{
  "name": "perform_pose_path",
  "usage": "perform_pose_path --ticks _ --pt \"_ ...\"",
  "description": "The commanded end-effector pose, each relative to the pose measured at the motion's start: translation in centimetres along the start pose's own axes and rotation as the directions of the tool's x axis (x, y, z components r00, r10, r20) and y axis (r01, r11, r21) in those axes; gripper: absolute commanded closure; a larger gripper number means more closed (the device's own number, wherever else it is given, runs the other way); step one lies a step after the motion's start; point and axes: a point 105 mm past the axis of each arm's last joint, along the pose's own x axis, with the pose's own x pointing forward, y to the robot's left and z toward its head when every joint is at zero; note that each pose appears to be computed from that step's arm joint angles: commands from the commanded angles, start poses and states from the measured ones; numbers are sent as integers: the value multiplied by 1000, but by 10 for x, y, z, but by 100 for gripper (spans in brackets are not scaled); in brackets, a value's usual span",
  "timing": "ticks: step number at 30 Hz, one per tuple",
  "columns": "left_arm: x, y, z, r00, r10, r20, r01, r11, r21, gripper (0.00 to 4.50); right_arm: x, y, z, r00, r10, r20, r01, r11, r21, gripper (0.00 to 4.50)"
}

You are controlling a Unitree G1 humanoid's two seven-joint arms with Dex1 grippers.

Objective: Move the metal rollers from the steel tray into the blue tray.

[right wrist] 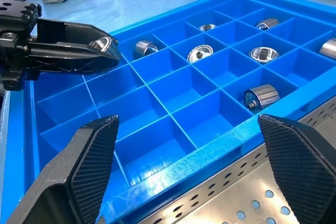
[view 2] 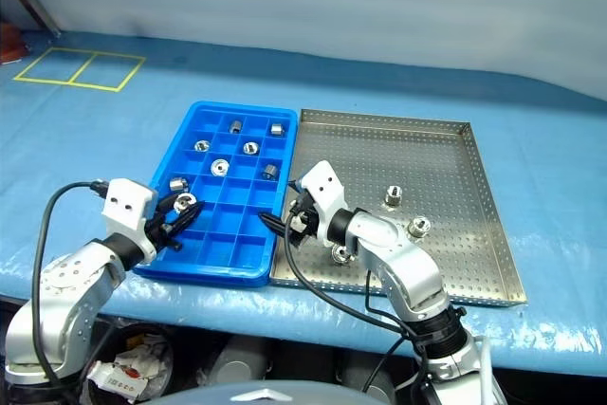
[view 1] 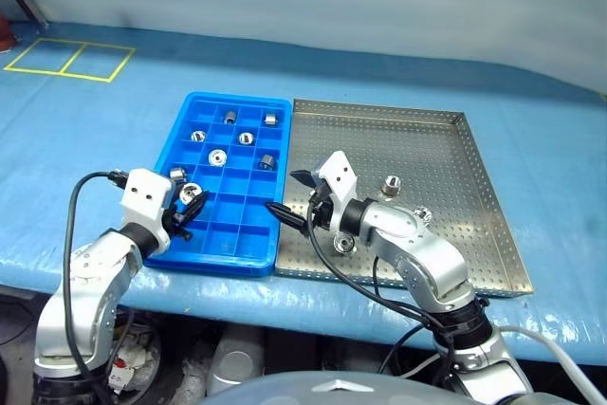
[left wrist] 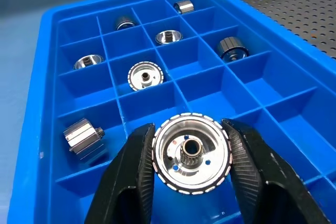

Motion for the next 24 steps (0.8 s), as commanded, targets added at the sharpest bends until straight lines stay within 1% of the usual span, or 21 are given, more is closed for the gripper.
perform_pose_path --ticks 1,8,12,14,16,17,18,22,23,24 --pt "5 2 6 1000 6 13 -6 1000 2 283 -2 3 14 998 9 55 -7 999 -32 0" --pt "7 1 -7 998 -13 -64 11 1000 -21 283 -7 1 15 998 -21 64 23 999 -30 0" --pt "4 4 -18 992 9 -126 -16 999 -52 283 -9 0 15 997 -33 64 34 999 -26 0" --pt "3 4 -19 991 8 -133 -16 998 -64 283 -10 0 15 997 -34 64 36 999 -26 0" --pt "2 2 -17 992 0 -124 -10 997 -80 211 -10 -1 15 997 -35 65 37 999 -28 0" --pt "2 2 -15 993 -6 -117 -4 996 -85 192 -10 -1 15 997 -36 66 38 999 -28 0" --pt "2 1 -12 994 -14 -107 4 996 -90 159 -10 0 16 997 -36 69 38 999 -30 0" --pt "2 1 -3 997 -26 -70 19 996 -93 21 -11 -1 17 996 -43 74 46 998 -34 0" --pt "2 1 -1 997 -30 -65 25 996 -81 3 -11 -2 17 996 -46 74 49 998 -34 0" --pt "3 1 3 998 -40 -55 36 997 -63 3 -12 -2 17 996 -52 75 54 998 -35 0"
